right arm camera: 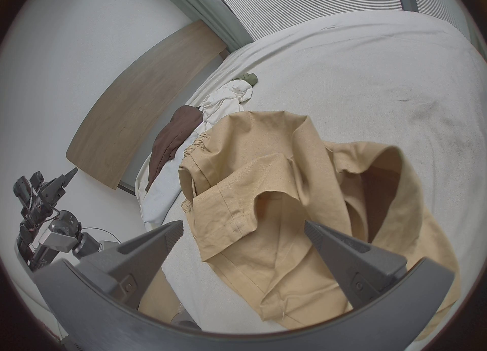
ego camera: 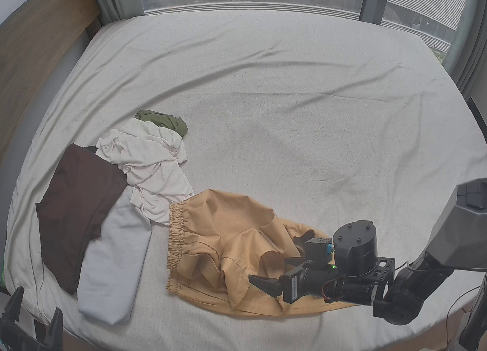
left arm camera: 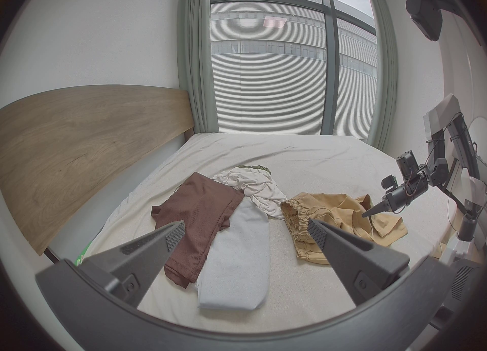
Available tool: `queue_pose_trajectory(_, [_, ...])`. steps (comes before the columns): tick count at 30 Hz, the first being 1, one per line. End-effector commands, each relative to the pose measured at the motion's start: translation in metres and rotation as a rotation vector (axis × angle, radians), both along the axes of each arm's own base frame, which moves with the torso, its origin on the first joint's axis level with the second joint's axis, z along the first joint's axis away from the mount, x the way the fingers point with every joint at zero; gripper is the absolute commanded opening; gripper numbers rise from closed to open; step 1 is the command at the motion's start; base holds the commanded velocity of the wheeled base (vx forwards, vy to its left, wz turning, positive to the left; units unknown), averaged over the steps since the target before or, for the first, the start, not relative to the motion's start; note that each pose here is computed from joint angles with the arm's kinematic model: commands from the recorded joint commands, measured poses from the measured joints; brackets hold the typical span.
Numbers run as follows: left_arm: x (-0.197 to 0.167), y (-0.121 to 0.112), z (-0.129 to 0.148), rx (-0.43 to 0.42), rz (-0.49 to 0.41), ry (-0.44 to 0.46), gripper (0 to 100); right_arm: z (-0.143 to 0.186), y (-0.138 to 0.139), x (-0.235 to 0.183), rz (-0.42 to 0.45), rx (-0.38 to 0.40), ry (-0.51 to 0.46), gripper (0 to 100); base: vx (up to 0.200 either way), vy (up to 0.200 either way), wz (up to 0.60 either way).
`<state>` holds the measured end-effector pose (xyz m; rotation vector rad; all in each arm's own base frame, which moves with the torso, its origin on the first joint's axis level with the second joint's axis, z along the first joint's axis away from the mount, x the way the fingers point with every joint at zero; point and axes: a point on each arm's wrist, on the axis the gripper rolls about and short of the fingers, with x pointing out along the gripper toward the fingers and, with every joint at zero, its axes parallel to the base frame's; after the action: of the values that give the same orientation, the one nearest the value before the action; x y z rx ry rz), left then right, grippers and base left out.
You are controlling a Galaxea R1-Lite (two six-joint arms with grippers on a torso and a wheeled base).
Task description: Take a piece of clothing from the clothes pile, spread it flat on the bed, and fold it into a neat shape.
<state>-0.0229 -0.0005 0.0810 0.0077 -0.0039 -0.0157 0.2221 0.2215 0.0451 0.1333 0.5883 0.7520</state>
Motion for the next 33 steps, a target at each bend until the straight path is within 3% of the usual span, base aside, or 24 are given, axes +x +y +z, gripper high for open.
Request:
queue_pose_trajectory(1, [0.0,0.0,-0.005,0.0,0.0,0.002,100,-0.007,0.007,0.002,0.012,-0.009,0.01,100,0.0,0.0,0.0])
queue_pose_trajectory(28, [0.0,0.0,-0.005,0.0,0.0,0.001,100,-0.025,0.024,0.034,-0.029,0.035,-0.041,100,0.0,0.0,0.0])
queue_pose_trajectory(29, [0.0,0.0,-0.005,0.0,0.0,0.002,100,-0.024,0.024,0.035,-0.034,0.043,-0.048,0,0.0,0.0,0.0])
queue_pose_trajectory(33, [0.0,0.0,-0.005,0.0,0.0,0.001,100,-0.02,0.022,0.038,-0.046,0.071,-0.067,0,0.0,0.0,0.0])
